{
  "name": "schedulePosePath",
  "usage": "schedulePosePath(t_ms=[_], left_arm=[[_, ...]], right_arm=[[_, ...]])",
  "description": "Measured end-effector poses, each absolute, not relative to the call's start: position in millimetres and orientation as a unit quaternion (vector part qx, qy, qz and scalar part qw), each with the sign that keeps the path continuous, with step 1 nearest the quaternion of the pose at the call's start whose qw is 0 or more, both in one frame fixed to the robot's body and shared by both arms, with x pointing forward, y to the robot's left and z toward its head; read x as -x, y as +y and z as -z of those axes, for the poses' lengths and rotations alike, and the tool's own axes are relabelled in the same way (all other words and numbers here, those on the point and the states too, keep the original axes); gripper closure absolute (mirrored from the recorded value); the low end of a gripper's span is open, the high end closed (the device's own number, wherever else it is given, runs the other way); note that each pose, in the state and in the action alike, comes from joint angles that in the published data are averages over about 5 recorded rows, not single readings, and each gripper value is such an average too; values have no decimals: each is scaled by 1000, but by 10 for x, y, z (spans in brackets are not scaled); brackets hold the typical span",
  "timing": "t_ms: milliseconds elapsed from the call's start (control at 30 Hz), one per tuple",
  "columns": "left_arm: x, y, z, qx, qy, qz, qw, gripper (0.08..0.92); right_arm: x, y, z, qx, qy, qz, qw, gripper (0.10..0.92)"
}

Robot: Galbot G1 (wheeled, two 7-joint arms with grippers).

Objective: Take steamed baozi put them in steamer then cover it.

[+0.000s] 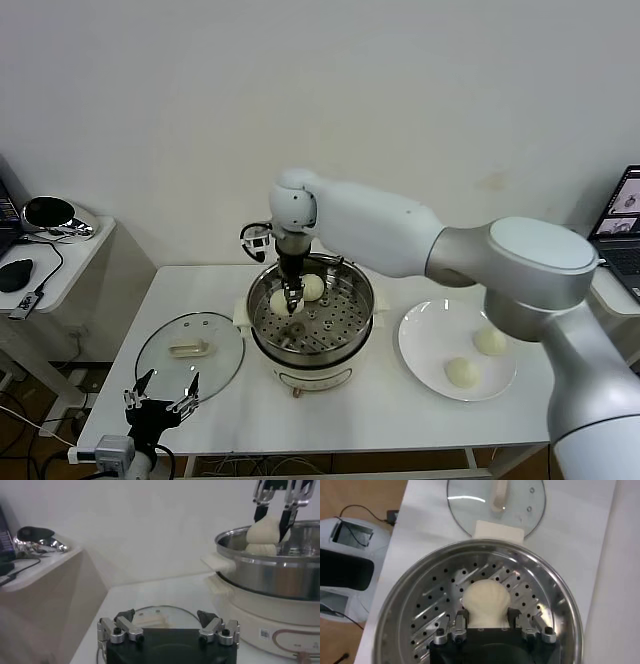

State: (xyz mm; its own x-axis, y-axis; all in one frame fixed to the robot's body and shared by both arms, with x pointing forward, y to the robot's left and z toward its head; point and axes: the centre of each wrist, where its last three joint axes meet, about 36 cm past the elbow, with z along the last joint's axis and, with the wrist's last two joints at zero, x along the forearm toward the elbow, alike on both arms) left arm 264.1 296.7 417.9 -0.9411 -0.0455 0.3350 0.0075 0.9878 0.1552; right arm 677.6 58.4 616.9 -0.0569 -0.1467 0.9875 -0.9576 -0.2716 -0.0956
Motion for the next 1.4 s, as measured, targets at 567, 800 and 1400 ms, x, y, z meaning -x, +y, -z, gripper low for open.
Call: schedulePosePath(t_ms=[567, 800, 1400], left_arm=[[-2689, 2962, -4100, -10, -982, 72, 177, 177], [-2694, 2975, -4074, -11, -981, 72, 180, 177], [-2727, 2994, -4063, -9, -980, 71, 183, 177]], right_arm=[[-6770, 671, -5875, -579, -491, -544, 356, 496], [-6774, 675, -5908, -579, -497, -545, 348, 302], [-6743, -211, -6766, -575, -514, -553, 314, 200]])
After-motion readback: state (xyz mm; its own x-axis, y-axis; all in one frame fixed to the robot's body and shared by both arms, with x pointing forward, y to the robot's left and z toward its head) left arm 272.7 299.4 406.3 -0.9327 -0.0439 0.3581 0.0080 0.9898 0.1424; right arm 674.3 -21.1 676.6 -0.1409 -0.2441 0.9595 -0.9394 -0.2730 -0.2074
